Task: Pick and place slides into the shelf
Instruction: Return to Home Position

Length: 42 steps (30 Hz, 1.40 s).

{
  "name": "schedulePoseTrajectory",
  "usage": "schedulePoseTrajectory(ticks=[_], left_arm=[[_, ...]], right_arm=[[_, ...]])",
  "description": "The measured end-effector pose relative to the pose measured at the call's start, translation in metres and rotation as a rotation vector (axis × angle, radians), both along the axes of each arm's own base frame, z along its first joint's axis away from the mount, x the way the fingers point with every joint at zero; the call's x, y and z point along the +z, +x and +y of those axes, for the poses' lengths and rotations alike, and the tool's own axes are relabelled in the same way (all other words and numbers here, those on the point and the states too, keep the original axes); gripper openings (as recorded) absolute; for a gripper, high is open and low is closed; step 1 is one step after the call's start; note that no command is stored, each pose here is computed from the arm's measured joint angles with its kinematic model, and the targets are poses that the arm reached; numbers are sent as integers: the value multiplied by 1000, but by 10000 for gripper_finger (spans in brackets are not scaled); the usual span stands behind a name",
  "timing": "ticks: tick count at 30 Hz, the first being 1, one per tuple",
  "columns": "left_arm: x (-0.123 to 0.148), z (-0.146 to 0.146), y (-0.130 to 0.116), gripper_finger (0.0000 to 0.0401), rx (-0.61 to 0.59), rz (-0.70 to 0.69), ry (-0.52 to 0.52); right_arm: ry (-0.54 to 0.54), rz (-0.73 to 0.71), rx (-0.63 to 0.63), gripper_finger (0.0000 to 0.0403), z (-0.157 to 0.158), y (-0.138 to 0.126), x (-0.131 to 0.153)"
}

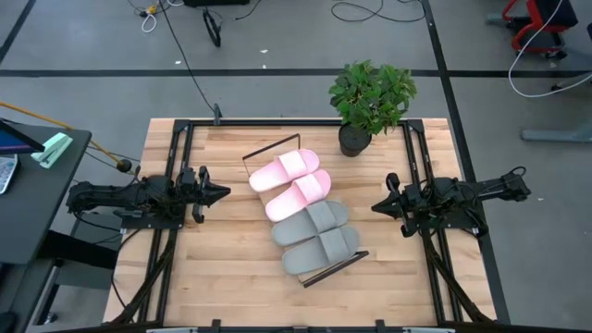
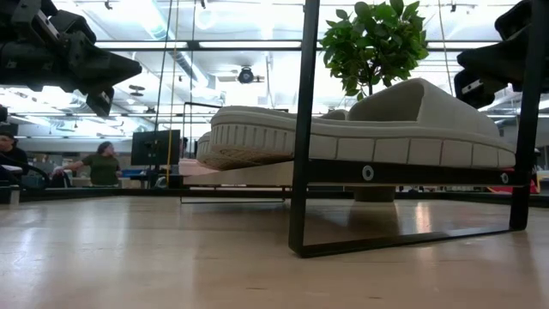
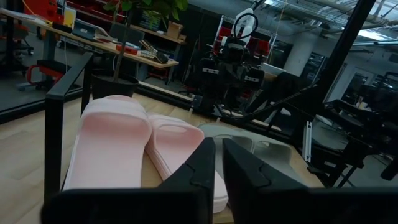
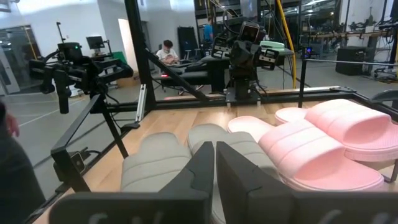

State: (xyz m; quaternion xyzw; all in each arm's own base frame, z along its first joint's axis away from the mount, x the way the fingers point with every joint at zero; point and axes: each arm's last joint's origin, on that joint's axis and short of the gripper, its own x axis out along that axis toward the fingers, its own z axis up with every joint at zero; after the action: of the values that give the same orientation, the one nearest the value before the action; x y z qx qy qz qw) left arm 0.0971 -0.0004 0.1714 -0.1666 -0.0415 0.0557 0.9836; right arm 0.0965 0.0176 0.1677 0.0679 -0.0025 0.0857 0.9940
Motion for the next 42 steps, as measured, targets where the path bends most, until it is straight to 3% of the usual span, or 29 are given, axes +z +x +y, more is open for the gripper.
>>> schedulePoseTrajectory(ticks=[42], left_arm=[[0, 0, 0, 31, 0, 0, 0]], right_arm=[[1, 0, -1, 23, 0, 0, 0]])
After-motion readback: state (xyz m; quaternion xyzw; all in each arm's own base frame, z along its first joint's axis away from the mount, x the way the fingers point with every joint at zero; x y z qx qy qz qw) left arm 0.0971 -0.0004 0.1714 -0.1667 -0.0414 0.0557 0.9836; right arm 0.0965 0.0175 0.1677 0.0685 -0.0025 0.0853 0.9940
